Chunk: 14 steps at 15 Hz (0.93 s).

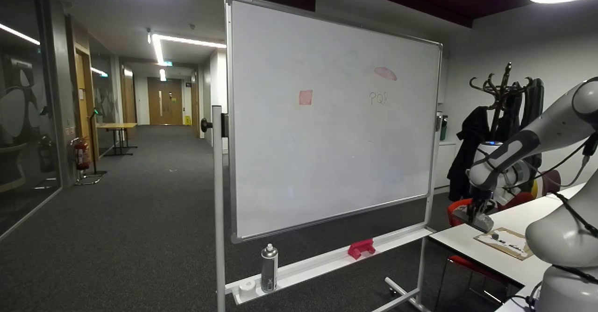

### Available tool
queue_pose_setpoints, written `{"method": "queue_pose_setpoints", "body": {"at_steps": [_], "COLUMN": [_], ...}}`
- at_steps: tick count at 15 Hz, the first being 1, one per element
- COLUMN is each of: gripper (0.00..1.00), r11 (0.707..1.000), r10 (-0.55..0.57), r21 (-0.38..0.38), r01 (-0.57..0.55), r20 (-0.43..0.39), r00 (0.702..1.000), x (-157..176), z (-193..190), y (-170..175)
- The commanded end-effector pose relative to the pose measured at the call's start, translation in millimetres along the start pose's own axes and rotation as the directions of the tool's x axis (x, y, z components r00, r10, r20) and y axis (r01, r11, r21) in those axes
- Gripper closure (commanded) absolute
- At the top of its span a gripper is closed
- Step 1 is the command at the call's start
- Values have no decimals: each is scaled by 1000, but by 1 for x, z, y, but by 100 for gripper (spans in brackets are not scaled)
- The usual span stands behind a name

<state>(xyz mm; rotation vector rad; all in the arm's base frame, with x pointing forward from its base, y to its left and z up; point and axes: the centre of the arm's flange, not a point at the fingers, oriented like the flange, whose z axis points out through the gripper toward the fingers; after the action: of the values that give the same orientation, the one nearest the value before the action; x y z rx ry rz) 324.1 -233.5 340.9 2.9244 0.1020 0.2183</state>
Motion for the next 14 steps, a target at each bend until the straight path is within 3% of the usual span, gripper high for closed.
{"method": "queue_pose_setpoints", "body": {"at_steps": [1,10,14], "gripper": [65,65,65], "r11": [1000,993,991], "r10": [-13,-120,-122], "r21": [24,-30,-74], "r01": [14,117,113], "r20": [-54,-220,-126], "r00": [998,968,984], "x": [14,42,66], "z": [-35,-170,-200], "y": [-13,-55,-62]}}
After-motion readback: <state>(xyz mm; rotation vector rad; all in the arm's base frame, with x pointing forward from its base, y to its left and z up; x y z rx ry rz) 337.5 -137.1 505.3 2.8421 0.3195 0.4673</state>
